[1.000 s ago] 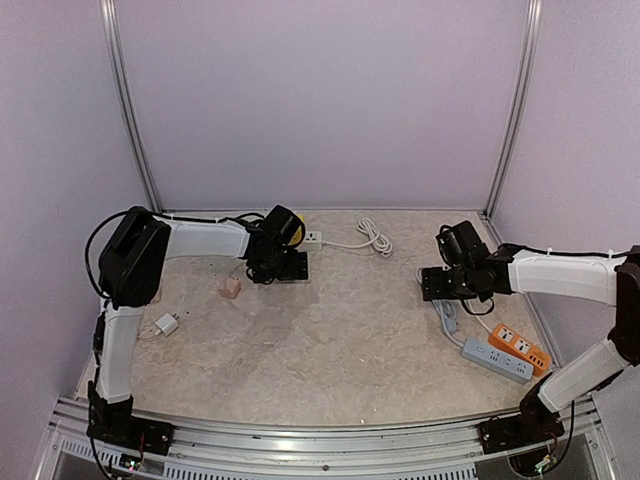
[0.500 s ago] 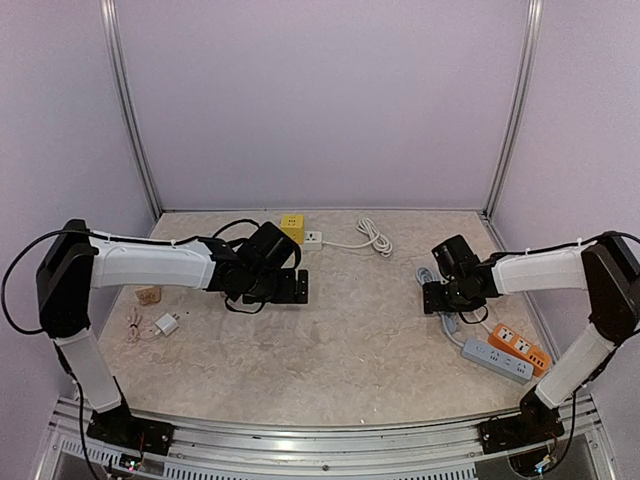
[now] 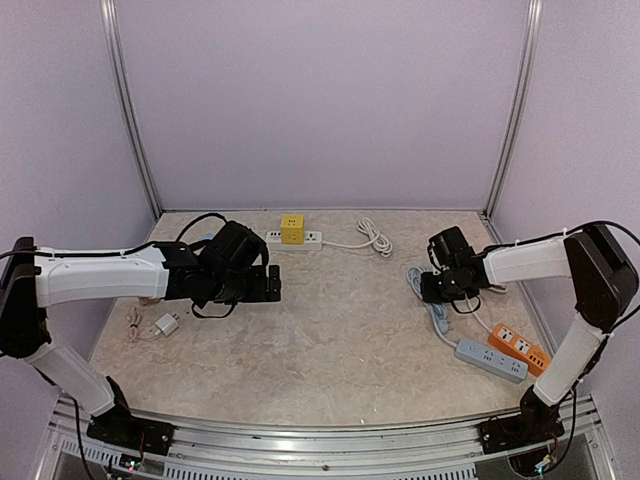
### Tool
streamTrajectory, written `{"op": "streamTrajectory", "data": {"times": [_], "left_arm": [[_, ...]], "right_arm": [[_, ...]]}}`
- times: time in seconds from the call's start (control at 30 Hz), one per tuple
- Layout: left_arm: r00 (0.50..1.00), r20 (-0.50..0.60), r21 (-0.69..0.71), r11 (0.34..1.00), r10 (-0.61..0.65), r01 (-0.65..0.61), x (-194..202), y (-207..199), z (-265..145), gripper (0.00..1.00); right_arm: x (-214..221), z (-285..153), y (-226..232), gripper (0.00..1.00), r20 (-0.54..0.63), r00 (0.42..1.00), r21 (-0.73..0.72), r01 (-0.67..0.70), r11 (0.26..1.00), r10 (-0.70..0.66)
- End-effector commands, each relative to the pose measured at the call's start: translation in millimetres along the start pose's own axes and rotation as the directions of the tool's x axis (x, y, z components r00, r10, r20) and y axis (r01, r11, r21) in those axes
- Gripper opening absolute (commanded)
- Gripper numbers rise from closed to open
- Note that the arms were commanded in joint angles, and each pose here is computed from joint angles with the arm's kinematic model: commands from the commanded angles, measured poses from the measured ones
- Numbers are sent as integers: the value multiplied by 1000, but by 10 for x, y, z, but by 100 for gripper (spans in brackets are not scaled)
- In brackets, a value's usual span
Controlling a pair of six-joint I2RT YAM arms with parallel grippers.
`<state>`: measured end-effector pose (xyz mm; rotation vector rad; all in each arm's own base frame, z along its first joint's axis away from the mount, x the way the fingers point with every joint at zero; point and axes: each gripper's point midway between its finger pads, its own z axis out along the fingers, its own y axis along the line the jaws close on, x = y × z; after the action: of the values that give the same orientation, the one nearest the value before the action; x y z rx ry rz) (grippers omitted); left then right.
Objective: Insert the plug
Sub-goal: Move the socket to the center of the board.
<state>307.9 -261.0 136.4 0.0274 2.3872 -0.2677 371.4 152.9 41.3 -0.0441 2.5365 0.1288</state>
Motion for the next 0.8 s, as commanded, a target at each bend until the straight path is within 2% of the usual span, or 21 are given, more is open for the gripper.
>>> {"op": "streamTrajectory", "data": {"times": [0.0, 0.1, 0.33, 0.57, 0.77], "left_arm": [[1000, 20, -20, 1000, 7, -6, -73, 22, -33, 99], [1000, 23, -19, 1000, 8, -8, -109, -11, -22, 99], [998, 59, -33, 999, -4, 6, -195, 10, -53, 99], [998, 68, -84, 996, -17, 23, -187, 138, -82, 99], [993, 88, -160, 983, -76, 90, -142, 372, -125, 99]], "right_arm": [[147, 57, 297, 8, -57, 998, -112, 34, 993, -41], [130, -3, 526, 3, -40, 993, -156, 101, 983, -109], [35, -159, 1185, 4, 42, 963, -279, 266, 923, -265], [132, -87, 1899, 6, 65, 905, -394, 411, 822, -421], [127, -85, 2469, 7, 142, 854, -466, 504, 727, -501]]}}
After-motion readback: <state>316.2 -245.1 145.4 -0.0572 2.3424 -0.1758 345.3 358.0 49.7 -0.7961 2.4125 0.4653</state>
